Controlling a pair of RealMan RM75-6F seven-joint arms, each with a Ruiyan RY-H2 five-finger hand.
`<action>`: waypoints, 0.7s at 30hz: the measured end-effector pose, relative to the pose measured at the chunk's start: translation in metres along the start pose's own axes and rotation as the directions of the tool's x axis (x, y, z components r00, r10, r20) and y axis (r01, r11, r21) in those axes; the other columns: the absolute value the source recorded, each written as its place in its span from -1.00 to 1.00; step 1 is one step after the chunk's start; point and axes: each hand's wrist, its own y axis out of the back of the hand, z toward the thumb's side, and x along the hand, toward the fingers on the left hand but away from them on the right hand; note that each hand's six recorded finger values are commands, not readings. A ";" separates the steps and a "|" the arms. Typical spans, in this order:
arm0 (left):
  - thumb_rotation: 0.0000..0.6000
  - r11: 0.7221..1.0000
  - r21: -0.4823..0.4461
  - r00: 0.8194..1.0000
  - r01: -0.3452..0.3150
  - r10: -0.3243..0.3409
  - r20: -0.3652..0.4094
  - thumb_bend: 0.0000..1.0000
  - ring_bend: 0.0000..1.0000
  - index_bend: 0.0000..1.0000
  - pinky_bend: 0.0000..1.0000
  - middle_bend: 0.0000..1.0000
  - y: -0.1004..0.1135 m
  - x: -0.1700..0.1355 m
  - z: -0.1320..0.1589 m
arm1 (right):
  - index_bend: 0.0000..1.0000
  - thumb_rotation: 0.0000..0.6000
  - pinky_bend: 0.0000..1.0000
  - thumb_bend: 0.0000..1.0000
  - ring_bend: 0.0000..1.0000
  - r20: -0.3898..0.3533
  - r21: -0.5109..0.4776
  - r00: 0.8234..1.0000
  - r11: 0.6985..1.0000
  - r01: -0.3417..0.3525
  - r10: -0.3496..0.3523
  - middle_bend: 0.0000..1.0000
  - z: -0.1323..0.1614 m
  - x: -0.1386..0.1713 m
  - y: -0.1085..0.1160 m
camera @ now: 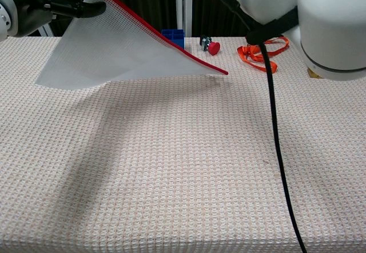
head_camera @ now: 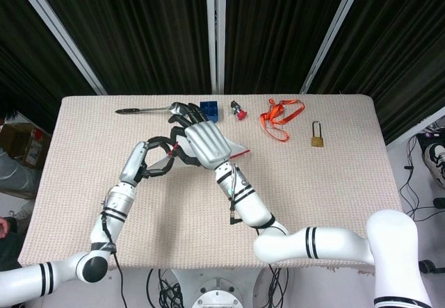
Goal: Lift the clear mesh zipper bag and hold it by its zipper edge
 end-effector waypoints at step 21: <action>1.00 0.976 -0.217 0.999 0.011 -0.001 0.046 0.02 -0.59 0.36 -0.56 -0.29 0.001 -0.014 -0.004 | 0.61 1.00 -1.00 0.26 -1.00 0.024 -0.099 0.999 0.995 0.027 -0.025 -0.53 -0.030 0.021 -0.015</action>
